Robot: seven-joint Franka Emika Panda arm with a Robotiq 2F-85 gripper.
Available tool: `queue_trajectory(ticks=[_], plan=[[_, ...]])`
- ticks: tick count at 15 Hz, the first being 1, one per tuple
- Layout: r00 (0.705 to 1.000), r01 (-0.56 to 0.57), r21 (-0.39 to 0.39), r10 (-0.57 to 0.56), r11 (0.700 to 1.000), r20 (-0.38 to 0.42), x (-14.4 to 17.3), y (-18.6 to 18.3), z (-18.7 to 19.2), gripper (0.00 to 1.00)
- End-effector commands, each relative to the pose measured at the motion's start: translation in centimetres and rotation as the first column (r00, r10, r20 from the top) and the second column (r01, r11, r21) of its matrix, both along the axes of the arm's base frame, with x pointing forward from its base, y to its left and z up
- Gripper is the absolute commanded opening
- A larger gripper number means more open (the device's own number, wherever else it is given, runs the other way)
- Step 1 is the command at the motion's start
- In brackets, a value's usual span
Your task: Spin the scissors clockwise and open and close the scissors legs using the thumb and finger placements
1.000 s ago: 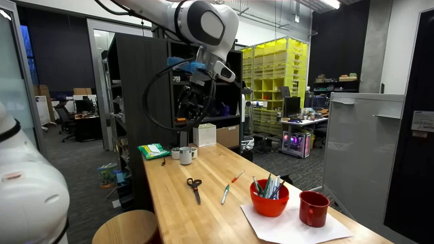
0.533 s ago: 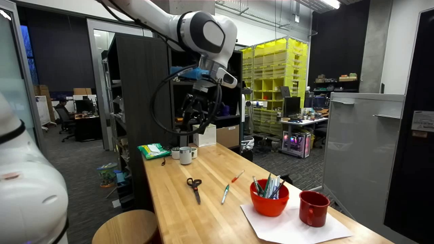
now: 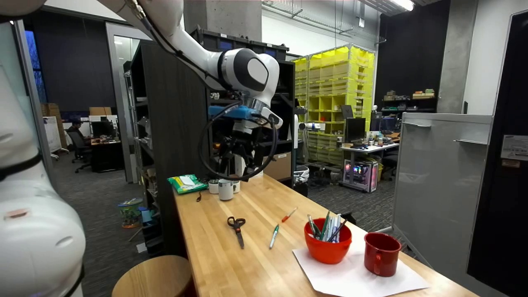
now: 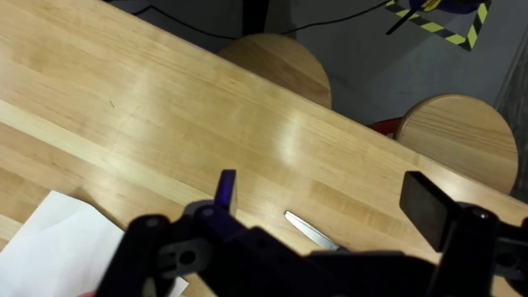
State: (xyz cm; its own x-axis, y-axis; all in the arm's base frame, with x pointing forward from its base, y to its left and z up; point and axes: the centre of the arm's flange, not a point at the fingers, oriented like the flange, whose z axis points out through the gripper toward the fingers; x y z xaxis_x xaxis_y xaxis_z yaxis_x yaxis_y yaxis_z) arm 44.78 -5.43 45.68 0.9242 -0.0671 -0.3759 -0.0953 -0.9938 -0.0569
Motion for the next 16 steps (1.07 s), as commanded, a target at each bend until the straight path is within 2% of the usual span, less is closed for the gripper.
queue_trajectory(ticks=[1, 9, 16], plan=[[0.995, -0.075, 0.071, 0.080, 0.995, -0.061, -0.2, 2.2, -2.5, 1.00], [0.977, -0.106, 0.093, 0.121, 0.990, -0.176, -1.4, 6.6, -9.3, 1.00], [0.959, -0.080, 0.122, 0.110, 0.989, -0.260, -2.7, 7.2, -14.0, 1.00]])
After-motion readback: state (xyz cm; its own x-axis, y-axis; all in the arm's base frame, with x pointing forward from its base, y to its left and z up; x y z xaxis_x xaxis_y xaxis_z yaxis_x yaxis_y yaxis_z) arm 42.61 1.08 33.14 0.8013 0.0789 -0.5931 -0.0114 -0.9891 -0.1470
